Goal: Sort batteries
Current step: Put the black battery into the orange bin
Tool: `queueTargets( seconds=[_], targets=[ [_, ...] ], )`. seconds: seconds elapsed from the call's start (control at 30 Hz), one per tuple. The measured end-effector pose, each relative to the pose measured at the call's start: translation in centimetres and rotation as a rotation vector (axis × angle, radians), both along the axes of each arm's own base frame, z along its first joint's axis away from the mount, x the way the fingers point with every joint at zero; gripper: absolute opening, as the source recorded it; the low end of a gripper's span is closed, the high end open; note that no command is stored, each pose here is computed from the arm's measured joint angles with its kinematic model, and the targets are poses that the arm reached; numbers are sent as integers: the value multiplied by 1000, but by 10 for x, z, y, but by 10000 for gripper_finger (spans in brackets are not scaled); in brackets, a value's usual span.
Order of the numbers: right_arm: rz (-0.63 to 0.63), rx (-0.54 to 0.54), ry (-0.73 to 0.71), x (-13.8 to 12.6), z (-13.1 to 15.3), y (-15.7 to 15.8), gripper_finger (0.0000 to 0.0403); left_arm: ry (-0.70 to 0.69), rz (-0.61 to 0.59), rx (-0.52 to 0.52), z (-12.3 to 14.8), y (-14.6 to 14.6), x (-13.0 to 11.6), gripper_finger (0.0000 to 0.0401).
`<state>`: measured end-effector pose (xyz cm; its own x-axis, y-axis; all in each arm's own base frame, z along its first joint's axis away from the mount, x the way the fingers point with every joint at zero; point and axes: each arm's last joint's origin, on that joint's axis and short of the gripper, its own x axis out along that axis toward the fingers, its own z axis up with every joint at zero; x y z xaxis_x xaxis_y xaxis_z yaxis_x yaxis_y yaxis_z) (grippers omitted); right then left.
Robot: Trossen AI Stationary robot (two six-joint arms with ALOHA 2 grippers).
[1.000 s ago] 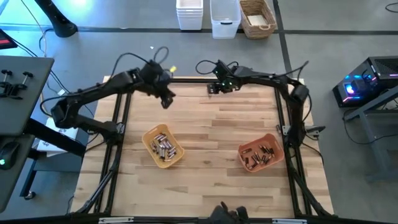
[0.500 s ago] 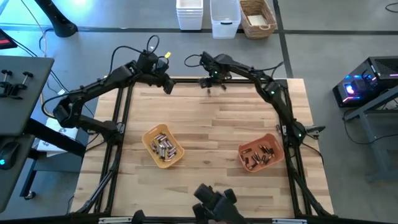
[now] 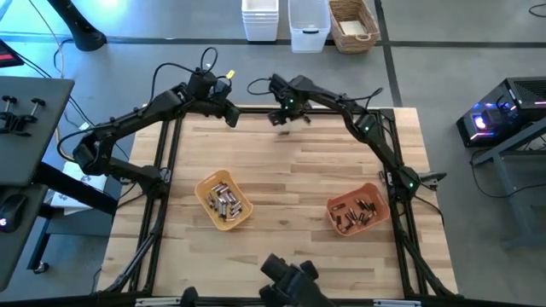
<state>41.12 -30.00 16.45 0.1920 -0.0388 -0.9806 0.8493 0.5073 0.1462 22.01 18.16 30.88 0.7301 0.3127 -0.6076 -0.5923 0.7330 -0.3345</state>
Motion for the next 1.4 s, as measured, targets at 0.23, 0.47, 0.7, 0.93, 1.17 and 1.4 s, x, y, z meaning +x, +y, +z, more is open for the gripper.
queueTargets(
  seconds=[0.23,0.47,0.7,0.93,1.17,1.4],
  targets=[
    [296,-129,-23,2,44,19,204,42,13,63,0,3,-2,0],
    [637,-46,8,6,19,30,204,42,4,63,0,2,-2,0],
    [626,5,51,14,-15,32,204,56,4,41,-2,1,-3,0],
    [607,-8,57,21,-15,42,139,72,-3,35,-4,0,-3,0],
    [579,-25,123,23,-12,50,16,61,-1,45,-2,0,-3,0],
    [364,27,-105,18,31,40,21,153,78,48,-6,5,-14,0]
  ],
)
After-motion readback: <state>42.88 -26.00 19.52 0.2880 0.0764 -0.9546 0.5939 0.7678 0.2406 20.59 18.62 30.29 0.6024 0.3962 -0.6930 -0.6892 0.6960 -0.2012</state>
